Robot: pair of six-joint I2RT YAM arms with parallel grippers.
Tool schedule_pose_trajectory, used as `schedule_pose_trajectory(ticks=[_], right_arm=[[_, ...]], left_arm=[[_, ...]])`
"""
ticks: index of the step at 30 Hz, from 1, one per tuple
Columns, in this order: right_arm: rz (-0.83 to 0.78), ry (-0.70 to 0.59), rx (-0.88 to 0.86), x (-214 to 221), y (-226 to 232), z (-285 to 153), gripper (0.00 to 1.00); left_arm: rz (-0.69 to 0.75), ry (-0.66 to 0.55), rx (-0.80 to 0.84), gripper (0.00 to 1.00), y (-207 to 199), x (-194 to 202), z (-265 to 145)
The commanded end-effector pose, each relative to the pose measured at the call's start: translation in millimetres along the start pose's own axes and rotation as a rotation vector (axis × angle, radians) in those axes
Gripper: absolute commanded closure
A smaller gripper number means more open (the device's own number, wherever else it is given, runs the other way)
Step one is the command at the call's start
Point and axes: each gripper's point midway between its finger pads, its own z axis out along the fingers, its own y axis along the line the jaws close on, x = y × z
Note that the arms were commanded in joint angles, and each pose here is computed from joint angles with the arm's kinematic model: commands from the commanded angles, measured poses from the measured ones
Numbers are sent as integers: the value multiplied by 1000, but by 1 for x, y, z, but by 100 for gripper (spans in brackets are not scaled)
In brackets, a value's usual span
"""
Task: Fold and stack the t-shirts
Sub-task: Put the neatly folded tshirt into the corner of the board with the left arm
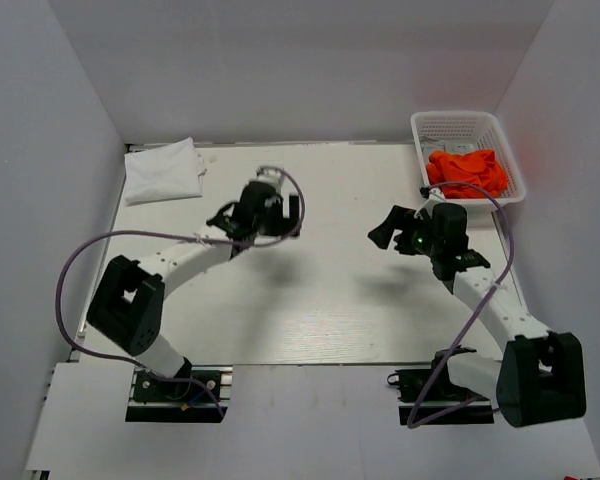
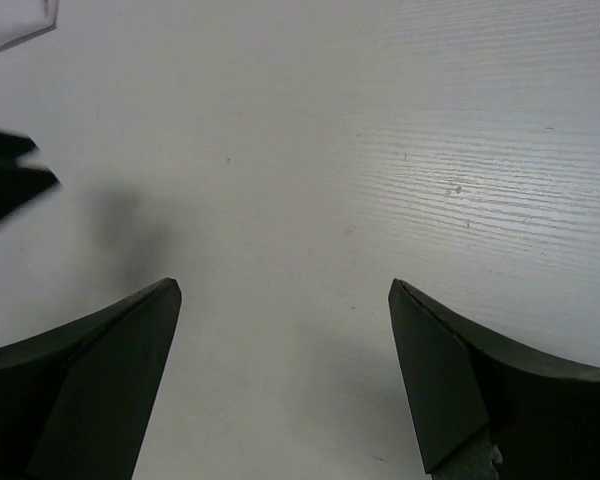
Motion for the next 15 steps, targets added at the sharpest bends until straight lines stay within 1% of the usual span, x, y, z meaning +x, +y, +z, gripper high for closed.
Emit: schedule_pose_trajectory(ticks=[1,2,3,6,9,15], right_arm=[[-87,-96,-109,-12,22,-16,10],[-82,-85,-107,2,15,-15,10],[-89,-102,-122,1,18,-16,10],[-74,-117,-144,4,21,-20,10],[-70,-105,-185,8,28,-22,10],[-74,-105,-203,16,29,-27,10]], left_arm=[[-63,-33,55,0,-7,15,-51],[-65,-51,45,0,-2,16,-59],[-58,-54,38,0,-1,24,-67],[-48,-140,9,0,6,11,-97],[-44,-172,-20,0,16,9,-112],[-44,-176,-46,0,23,12,-116]])
